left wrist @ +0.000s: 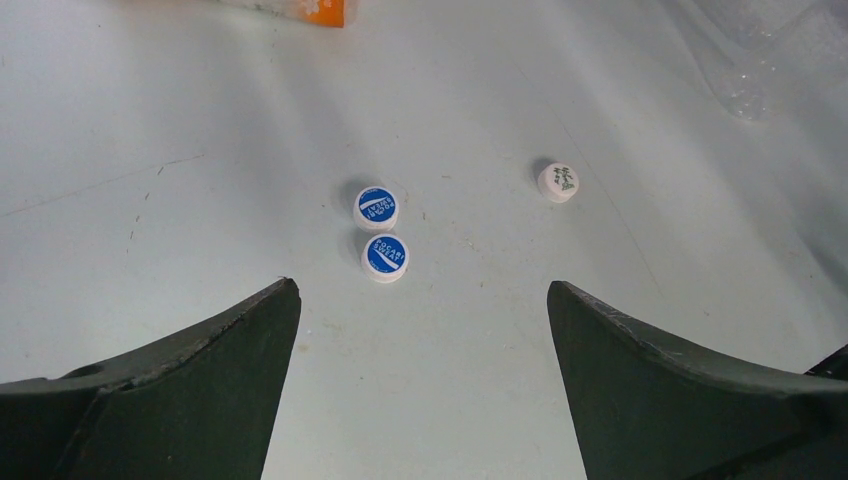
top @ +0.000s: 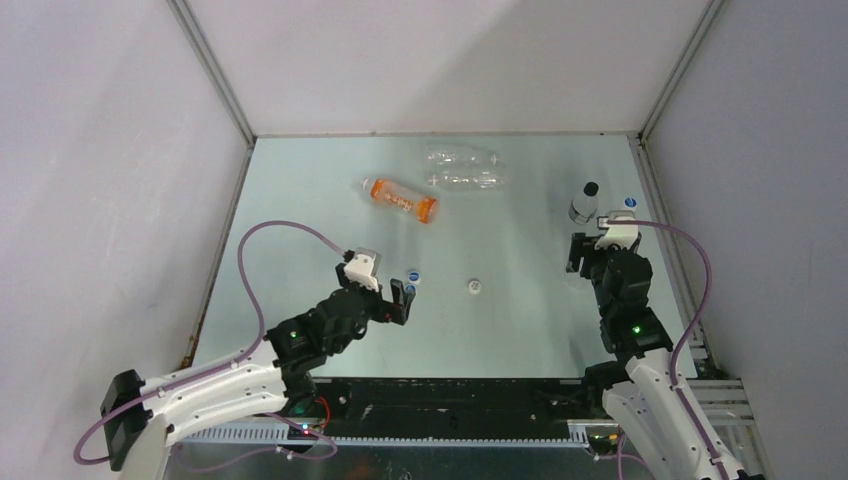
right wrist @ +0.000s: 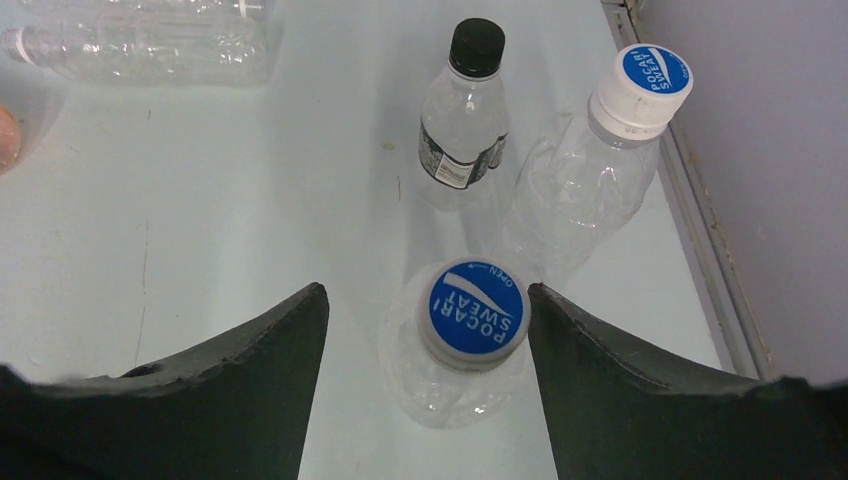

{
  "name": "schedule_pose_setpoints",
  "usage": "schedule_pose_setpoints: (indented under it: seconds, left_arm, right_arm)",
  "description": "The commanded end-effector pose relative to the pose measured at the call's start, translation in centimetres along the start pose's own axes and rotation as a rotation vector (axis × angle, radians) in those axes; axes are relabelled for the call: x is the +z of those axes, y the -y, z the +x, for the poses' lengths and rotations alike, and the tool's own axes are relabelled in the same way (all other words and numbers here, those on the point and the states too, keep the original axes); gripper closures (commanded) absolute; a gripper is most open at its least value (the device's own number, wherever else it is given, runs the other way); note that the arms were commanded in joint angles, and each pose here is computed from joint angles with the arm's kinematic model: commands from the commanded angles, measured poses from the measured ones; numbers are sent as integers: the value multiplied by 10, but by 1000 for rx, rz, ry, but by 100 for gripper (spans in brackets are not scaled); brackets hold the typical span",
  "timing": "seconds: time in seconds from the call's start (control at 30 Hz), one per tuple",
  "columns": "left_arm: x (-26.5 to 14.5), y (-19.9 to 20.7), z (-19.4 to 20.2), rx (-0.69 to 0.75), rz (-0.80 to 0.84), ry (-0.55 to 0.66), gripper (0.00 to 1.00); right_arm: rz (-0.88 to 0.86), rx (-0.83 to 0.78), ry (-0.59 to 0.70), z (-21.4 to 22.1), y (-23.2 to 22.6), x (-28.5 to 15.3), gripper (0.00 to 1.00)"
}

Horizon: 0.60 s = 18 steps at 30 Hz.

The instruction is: Screw on the bottle caps

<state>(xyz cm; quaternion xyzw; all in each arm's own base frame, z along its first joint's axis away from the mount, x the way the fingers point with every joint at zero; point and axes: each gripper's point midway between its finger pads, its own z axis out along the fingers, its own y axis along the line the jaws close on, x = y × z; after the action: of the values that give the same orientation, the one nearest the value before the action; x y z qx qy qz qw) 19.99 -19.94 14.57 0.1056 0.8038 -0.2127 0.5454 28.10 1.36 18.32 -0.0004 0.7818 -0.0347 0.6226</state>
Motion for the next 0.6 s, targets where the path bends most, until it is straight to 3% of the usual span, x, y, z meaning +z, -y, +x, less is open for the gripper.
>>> schedule_pose_setpoints:
  seconds: [0.0, 0.47, 0.57]
  left_arm:
    - [2, -3, -6, -34, -36, 18, 0]
    - [5, 0, -3, -9, -34, -14, 0]
    - [5, 1, -3, 2, -29, -16, 0]
  right_arm:
    - [12, -9, 31, -19, 5, -4, 25]
    - [43, -15, 35, -22, 13, -12, 19]
    - [52, -10, 36, -26, 16, -18, 2]
